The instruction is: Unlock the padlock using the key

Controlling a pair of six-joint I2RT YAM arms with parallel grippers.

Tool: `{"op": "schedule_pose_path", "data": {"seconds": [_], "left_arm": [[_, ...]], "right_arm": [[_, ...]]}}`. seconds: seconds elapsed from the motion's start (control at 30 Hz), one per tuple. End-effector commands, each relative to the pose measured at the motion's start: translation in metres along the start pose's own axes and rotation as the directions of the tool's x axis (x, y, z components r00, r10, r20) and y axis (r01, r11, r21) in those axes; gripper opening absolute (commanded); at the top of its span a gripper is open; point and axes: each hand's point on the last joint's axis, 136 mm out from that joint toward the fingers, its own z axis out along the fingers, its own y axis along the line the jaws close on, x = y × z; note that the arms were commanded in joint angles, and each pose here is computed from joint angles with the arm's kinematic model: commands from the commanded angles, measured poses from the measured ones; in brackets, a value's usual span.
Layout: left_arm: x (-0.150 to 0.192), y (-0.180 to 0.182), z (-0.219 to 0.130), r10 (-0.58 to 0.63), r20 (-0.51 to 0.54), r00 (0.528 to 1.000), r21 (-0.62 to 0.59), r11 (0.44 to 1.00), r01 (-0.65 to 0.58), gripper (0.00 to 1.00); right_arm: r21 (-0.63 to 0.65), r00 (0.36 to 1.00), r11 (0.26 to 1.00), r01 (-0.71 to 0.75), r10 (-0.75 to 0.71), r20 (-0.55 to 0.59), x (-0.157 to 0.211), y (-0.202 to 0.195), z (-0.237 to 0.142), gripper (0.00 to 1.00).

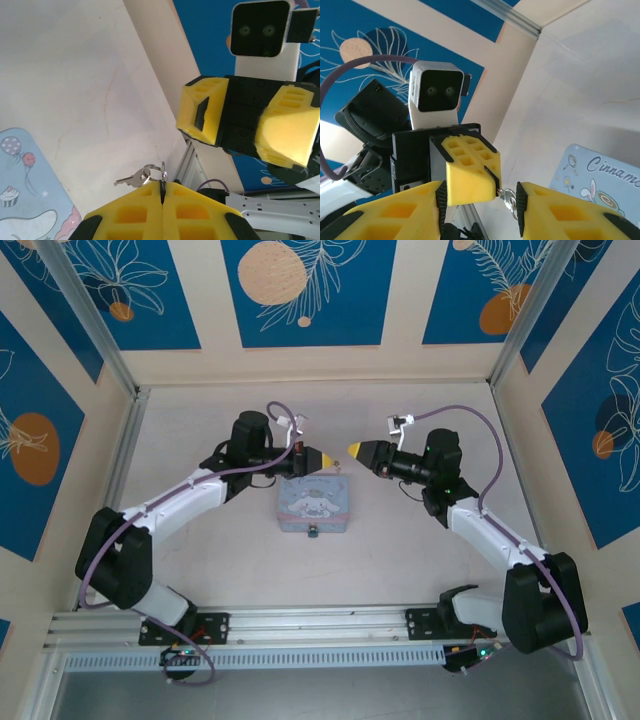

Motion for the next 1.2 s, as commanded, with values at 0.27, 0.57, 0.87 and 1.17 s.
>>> {"op": "schedule_pose_path", "data": {"seconds": [0.27, 0.57, 0.87, 1.17], "left_arm": [[-0.015, -0.024, 0.003, 0.056, 0.002, 0.998, 0.132, 0.99, -0.056, 0.0], [-0.019, -0.023, 0.007, 0.05, 0.0, 0.999, 0.144, 0.988, -0.049, 0.0], [-0.022, -0.024, 0.008, 0.055, 0.005, 0.998, 0.148, 0.987, -0.055, 0.0], [-0.021, -0.02, 0.008, 0.05, 0.005, 0.999, 0.143, 0.988, -0.051, 0.0]], "right_arm": [[-0.122, 0.994, 0.992, 0.036, -0.047, -0.094, 0.009, 0.015, 0.013, 0.42], [-0.115, 0.992, 0.993, 0.013, -0.028, -0.123, 0.017, 0.006, 0.014, 0.37], [-0.101, 0.992, 0.995, -0.002, -0.011, -0.127, 0.021, -0.003, 0.015, 0.32], [-0.095, 0.993, 0.995, -0.004, -0.008, -0.121, 0.02, -0.005, 0.012, 0.15]]}}
